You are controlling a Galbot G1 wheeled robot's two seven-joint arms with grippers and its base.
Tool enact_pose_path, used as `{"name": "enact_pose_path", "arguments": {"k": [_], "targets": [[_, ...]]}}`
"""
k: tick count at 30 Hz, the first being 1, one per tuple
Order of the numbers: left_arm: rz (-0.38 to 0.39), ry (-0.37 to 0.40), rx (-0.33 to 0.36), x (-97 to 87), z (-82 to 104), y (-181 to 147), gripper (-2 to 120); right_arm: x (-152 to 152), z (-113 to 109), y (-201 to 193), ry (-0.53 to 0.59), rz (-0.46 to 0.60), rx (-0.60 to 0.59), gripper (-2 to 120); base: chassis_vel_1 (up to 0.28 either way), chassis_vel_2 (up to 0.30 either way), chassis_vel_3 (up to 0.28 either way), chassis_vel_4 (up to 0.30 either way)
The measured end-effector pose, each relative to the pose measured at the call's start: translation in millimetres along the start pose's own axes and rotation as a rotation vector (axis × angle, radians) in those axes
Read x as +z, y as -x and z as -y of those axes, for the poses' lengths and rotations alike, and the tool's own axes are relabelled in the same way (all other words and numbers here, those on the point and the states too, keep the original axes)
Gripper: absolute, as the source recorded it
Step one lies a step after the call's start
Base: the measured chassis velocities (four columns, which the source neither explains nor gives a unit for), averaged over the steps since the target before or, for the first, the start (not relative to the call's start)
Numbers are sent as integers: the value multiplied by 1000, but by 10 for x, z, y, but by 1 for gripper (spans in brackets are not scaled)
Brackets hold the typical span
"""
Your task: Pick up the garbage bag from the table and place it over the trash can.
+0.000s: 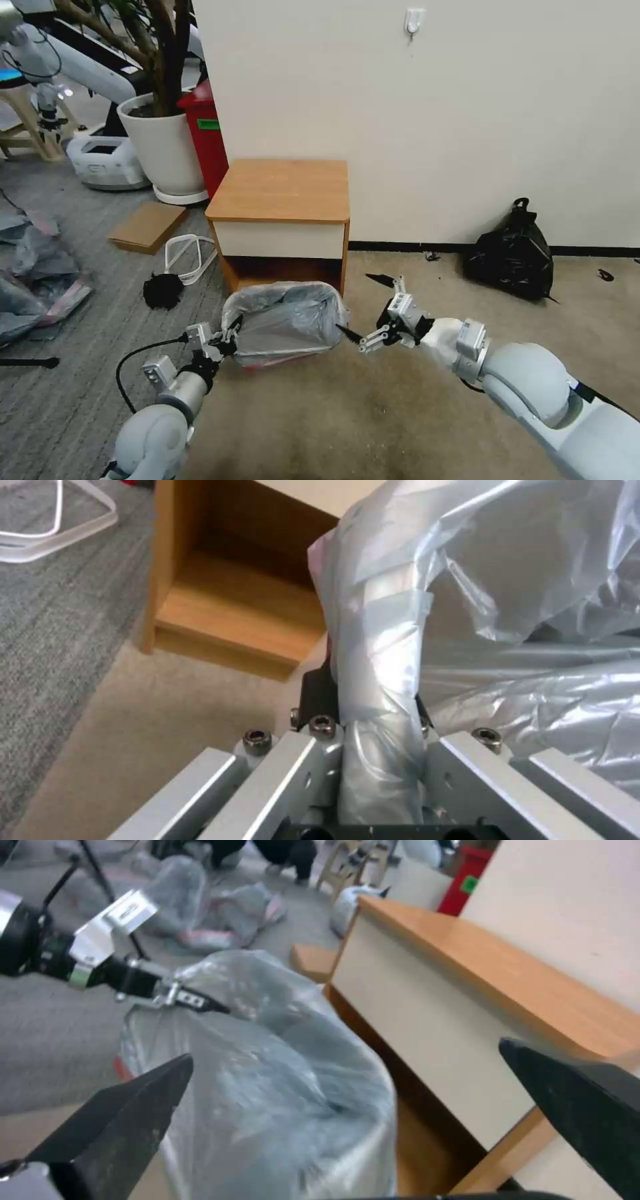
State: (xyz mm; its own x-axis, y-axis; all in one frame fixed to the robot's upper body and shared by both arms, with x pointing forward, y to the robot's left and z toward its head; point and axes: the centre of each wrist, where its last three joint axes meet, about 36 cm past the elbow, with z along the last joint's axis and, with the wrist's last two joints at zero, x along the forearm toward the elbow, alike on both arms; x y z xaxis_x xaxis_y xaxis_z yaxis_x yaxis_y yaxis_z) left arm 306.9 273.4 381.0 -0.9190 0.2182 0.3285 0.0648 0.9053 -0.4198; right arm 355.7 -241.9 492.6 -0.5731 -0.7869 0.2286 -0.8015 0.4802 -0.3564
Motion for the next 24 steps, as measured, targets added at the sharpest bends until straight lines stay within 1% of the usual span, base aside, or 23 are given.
{"name": "enact_pose_path", "arguments": {"k": [1,2,3,5,6,7,9,12,13,15,17,18,19,22,24], "targets": [[-3,2,-1,6,28,-12,3,-9,-8,4,-3,-7,-7,110,0,0,0,0],[-13,20,-10,27,150,-56,3,-20,-20,31,-16,-29,-24,107,0,0,0,0],[-15,32,-15,39,186,-65,3,-15,-25,47,-22,-41,-30,105,0,0,0,0],[-21,45,-25,57,222,-72,3,-7,-29,59,-26,-53,-34,103,0,0,0,0],[-27,53,-31,80,250,-76,3,-1,-40,71,-30,-65,-41,100,0,0,0,0],[-34,61,-38,119,293,-84,3,4,-58,78,-40,-83,-52,95,0,0,0,0],[-37,69,-41,136,310,-88,3,8,-66,80,-46,-90,-56,93,0,0,0,0],[-38,121,-51,199,356,-102,3,8,-84,80,-69,-111,-69,77,0,0,0,0],[-38,121,-51,199,356,-102,3,8,-84,80,-69,-111,-69,77,0,0,0,0],[-34,138,-48,210,393,-108,3,-8,-94,80,-83,-118,-73,71,0,0,0,0],[-25,173,-50,223,432,-112,3,-25,-118,73,-106,-135,-87,59,0,0,0,0],[-23,187,-52,229,444,-115,3,-29,-125,68,-114,-141,-93,56,0,0,0,0],[-23,187,-52,229,444,-115,3,-29,-125,68,-114,-141,-93,56,0,0,0,0],[-13,223,-46,238,516,-138,3,-33,-138,55,-136,-176,-125,41,0,0,0,0],[-11,229,-44,238,527,-141,3,-32,-140,56,-136,-182,-128,39,0,0,0,0]]}}
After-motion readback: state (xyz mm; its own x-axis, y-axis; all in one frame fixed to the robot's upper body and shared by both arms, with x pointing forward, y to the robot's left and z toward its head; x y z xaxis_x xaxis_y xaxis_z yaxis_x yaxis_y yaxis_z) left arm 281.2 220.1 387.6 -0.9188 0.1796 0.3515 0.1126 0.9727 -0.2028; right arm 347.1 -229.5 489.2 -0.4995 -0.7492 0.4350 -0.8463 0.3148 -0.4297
